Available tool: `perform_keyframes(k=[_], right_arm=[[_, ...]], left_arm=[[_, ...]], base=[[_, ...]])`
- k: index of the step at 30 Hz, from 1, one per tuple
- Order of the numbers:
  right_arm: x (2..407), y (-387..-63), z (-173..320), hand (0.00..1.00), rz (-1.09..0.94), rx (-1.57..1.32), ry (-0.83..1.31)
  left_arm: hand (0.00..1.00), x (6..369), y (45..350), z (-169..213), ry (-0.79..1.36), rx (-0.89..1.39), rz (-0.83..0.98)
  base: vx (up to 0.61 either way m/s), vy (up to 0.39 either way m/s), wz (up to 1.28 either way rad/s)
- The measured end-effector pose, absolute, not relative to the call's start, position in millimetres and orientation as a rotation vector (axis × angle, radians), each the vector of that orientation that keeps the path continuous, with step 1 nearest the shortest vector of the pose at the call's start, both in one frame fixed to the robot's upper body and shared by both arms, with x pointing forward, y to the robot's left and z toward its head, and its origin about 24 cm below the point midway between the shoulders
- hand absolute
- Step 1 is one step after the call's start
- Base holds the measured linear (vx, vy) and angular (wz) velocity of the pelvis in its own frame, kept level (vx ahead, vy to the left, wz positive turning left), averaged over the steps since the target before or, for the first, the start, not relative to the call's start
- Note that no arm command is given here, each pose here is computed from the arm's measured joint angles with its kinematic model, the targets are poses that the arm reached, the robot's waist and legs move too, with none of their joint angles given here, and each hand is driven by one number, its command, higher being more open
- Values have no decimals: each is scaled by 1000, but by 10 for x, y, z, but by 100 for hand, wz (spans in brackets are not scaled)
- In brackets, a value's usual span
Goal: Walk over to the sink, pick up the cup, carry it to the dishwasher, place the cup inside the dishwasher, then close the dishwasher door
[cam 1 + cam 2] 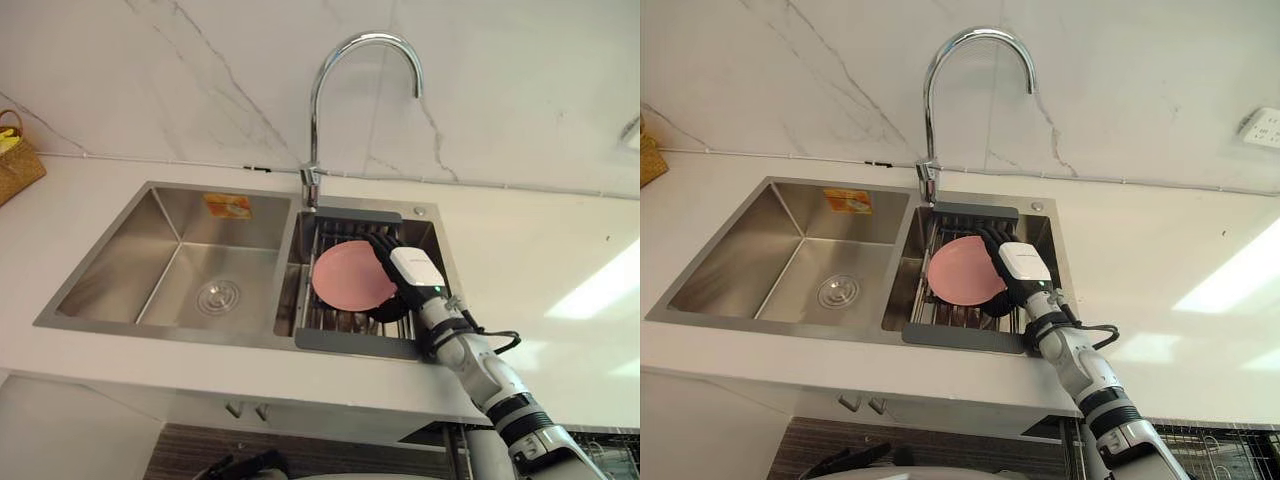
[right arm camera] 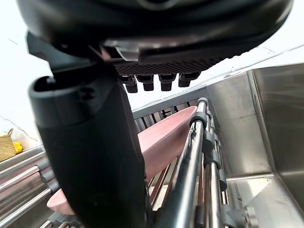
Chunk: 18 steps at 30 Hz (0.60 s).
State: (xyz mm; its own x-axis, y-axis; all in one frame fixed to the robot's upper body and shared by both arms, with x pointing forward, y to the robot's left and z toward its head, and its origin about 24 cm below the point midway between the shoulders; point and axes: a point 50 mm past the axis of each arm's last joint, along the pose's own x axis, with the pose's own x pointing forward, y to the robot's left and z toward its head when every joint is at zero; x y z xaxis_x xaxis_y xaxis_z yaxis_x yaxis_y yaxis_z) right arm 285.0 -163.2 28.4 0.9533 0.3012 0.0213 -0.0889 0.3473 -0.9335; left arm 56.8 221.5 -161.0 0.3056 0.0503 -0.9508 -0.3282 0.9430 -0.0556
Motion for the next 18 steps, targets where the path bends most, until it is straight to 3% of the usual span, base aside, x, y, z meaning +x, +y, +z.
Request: perform_keyframes(k=[18], right_arm=[[2850,-1567,366,100,109,-1166,-373]], left_arm=[[100,595,2183,-1612,1235,-249,241]], base=[[25,1,1]])
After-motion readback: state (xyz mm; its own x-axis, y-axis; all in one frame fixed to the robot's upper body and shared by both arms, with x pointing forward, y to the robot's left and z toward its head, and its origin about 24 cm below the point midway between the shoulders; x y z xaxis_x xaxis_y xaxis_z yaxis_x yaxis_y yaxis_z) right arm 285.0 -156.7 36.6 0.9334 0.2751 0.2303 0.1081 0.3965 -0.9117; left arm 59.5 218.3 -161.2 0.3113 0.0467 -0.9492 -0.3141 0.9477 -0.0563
